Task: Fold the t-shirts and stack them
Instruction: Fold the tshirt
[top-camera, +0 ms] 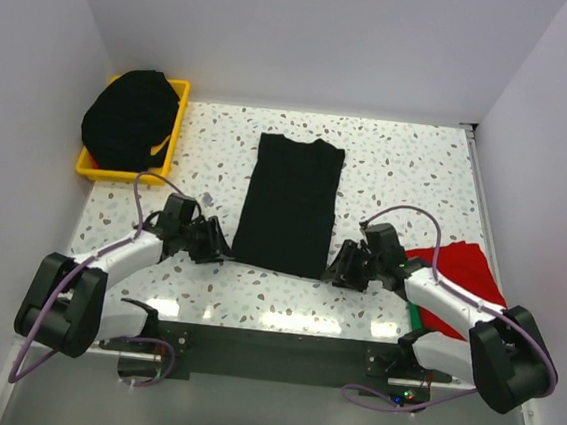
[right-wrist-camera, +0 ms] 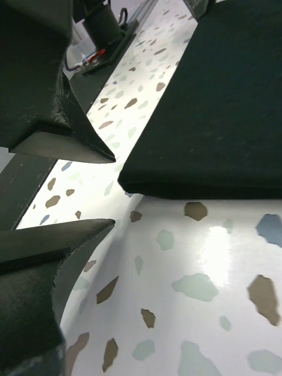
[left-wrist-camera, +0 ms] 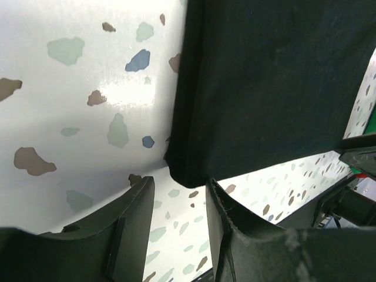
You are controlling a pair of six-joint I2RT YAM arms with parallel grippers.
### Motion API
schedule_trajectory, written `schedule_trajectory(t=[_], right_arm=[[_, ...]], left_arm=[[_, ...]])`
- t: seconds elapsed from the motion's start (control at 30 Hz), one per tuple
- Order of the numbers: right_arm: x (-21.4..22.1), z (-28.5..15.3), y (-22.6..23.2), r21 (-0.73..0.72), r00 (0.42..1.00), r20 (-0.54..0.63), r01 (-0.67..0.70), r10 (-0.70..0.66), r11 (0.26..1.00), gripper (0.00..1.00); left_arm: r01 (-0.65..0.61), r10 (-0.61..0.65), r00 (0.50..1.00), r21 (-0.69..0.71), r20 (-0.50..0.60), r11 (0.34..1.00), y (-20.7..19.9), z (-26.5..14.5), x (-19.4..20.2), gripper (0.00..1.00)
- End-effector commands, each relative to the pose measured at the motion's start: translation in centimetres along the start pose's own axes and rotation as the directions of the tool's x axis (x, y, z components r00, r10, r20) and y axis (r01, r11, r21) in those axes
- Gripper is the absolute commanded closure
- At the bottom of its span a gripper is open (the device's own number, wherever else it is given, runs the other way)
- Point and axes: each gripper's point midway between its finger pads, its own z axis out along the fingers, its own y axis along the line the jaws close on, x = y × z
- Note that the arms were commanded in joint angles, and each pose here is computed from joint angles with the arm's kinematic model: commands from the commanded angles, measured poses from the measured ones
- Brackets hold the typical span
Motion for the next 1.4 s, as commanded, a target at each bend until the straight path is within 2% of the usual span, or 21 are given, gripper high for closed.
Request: schedule_trajectory(t=[0.0, 0.17, 0.43, 0.73, 0.93, 1.37], right_arm=[[0.1, 0.7, 0.2, 0.005, 0.999, 0.024, -0.03, 0.03, 1.0, 0.53], [0.0, 1.4, 0.6, -0.017, 0.997, 0.052, -0.058, 0.059, 0.998, 0.53], [-0.1, 1.1, 1.0, -0.047, 0.993, 0.086, -0.08, 0.084, 0.996, 0.53], [-0.7, 1.2, 0.9, -0.059, 0.984, 0.13, -0.115, 0.121, 0.992, 0.52], [-0.7, 2.0, 0.4, -0.058, 0.981, 0.136, -0.134, 0.141, 0.989, 0.52], [0.7, 2.6, -1.2, -0.02, 0.983, 0.11, -0.144, 0.145, 0.989, 0.58]], left_arm=[[-0.023, 0.022, 0.999, 0.055, 0.035, 0.998, -0.9, 0.1, -0.6, 0.55], [-0.021, 0.02, 0.999, 0.04, 0.032, 0.999, -0.3, 0.3, -0.3, 0.55], [-0.05, 0.039, 0.997, 0.166, 0.071, 0.985, -3.0, -0.8, -0.8, 0.55], [0.001, -0.007, 0.996, 0.075, 0.084, 0.997, -0.8, 0.5, -1.0, 0.45], [0.04, -0.042, 0.997, 0.03, 0.071, 0.999, 0.8, 1.3, -0.1, 0.45], [0.079, -0.076, 0.995, -0.057, 0.064, 0.995, 3.3, 1.7, 1.6, 0.57]])
